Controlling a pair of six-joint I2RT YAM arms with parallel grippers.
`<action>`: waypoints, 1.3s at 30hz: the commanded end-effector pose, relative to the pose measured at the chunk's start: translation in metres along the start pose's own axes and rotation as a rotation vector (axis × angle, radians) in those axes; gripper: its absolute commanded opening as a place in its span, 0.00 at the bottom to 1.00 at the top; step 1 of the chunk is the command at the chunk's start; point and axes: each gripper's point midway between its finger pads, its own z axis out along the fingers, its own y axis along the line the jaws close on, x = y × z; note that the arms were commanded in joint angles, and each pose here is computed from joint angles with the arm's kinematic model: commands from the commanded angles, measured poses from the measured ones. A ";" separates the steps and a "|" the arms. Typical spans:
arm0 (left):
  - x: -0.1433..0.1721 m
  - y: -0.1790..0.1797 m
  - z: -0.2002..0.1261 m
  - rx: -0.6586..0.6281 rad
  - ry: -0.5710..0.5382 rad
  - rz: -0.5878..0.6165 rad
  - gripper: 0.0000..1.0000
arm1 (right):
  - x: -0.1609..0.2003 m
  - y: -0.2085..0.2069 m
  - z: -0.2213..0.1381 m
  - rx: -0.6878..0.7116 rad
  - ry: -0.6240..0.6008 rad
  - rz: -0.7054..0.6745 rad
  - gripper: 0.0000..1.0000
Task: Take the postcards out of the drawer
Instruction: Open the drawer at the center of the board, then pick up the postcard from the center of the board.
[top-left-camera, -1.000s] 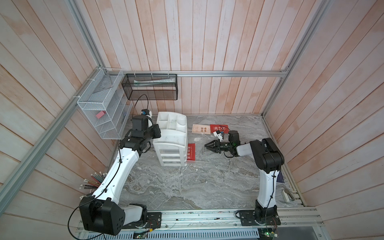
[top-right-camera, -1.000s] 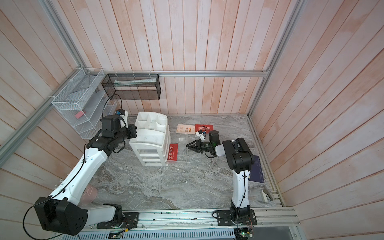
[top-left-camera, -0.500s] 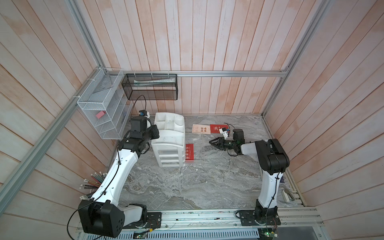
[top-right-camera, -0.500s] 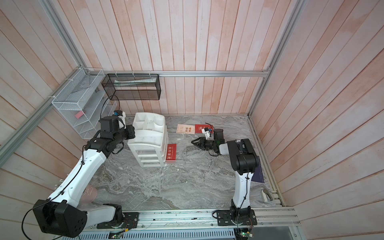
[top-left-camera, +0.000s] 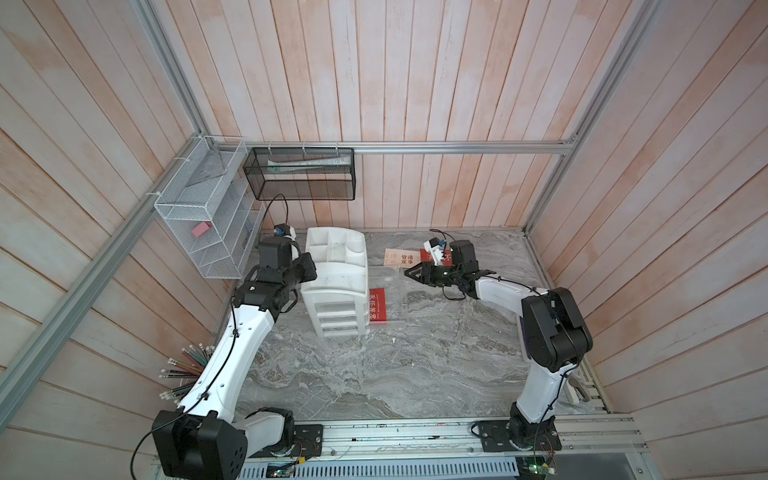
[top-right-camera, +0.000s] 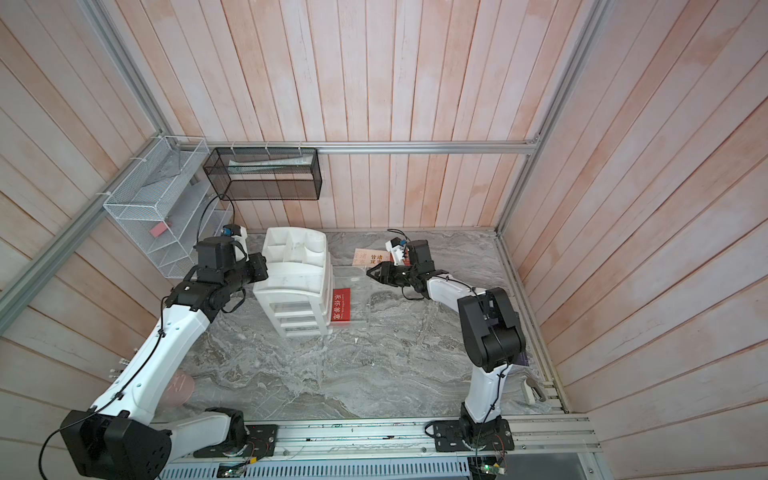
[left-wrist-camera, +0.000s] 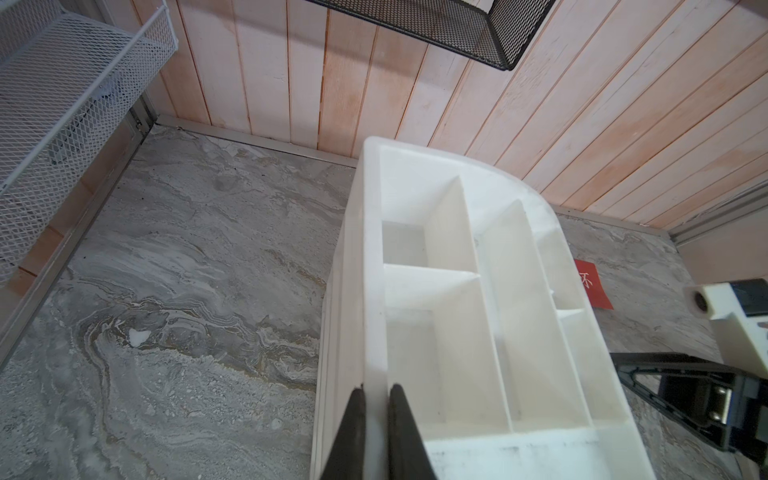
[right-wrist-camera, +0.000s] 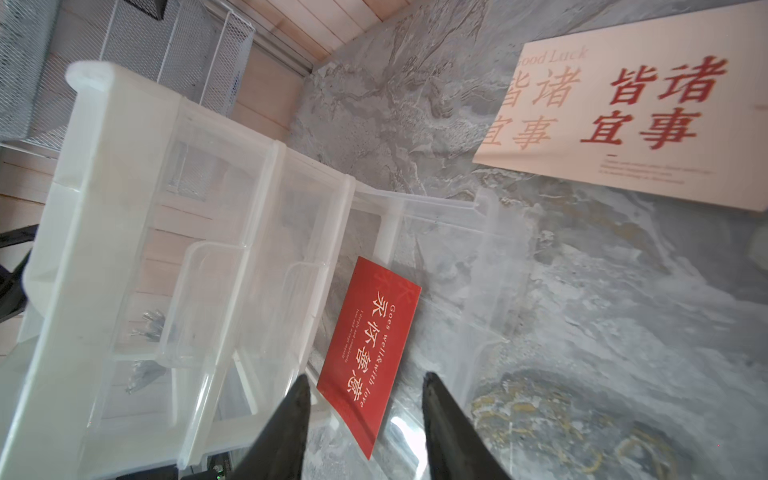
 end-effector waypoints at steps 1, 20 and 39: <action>0.004 0.007 -0.006 -0.025 0.000 0.015 0.09 | 0.008 -0.002 0.005 0.155 0.026 -0.016 0.45; 0.005 0.006 -0.004 -0.020 0.001 0.023 0.09 | 0.065 -0.002 0.081 0.425 0.219 -0.041 0.36; 0.007 0.006 -0.002 -0.018 0.003 0.030 0.09 | 0.094 -0.019 0.094 0.477 0.336 -0.026 0.37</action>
